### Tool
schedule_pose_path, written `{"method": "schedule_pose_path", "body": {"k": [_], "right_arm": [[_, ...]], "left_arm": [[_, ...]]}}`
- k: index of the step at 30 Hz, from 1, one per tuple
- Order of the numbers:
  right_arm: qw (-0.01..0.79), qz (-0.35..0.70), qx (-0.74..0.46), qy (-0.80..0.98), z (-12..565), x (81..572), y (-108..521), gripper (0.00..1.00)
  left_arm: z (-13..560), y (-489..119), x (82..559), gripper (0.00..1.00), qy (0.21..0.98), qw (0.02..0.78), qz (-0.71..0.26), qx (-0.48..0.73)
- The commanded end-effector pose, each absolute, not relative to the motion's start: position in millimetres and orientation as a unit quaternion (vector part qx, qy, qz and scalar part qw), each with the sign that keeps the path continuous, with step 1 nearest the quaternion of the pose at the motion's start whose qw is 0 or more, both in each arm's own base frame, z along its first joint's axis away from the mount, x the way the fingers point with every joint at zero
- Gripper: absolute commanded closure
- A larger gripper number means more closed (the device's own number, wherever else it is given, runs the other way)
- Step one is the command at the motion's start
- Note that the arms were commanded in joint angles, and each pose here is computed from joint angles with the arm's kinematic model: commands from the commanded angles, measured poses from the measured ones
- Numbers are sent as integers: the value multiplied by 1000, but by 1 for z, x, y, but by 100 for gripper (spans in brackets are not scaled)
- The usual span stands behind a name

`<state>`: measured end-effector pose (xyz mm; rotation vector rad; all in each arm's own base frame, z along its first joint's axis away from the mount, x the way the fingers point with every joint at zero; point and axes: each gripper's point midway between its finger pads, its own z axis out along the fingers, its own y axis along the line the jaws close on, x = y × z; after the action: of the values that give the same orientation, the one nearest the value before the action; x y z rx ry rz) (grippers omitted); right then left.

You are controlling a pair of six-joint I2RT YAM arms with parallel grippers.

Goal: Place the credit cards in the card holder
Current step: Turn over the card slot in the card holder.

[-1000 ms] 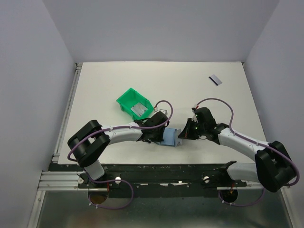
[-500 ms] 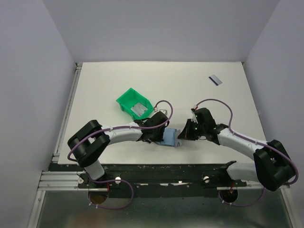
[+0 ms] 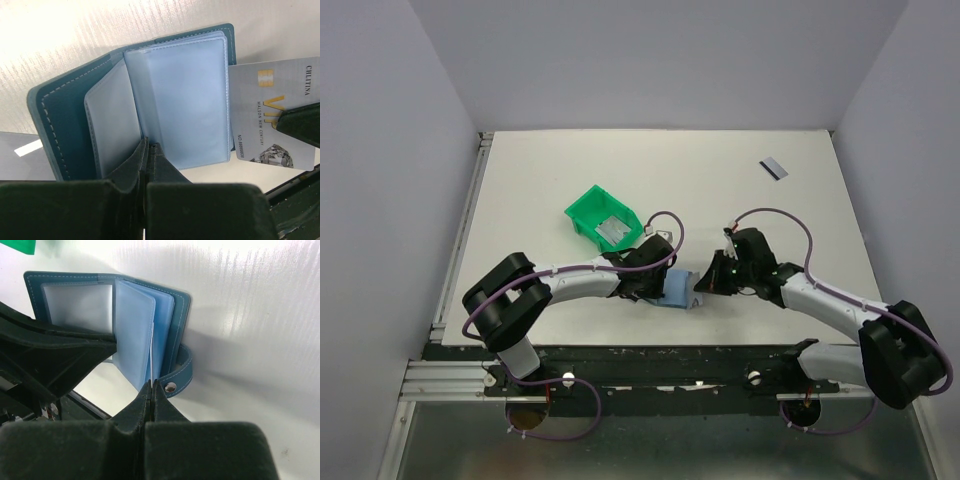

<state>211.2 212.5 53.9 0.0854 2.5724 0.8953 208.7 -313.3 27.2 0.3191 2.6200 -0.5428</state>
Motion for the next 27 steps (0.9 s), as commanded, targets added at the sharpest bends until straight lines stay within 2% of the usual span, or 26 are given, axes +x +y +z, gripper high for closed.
{"method": "schedule_pose_path", "body": {"k": [1, 27], "right_arm": [[213, 304, 45, 927, 52, 211, 203, 100], [212, 314, 38, 925, 55, 213, 207, 100]], "left_arm": [[16, -310, 201, 100, 954, 201, -186, 120], [16, -312, 202, 100, 954, 200, -186, 121]]}}
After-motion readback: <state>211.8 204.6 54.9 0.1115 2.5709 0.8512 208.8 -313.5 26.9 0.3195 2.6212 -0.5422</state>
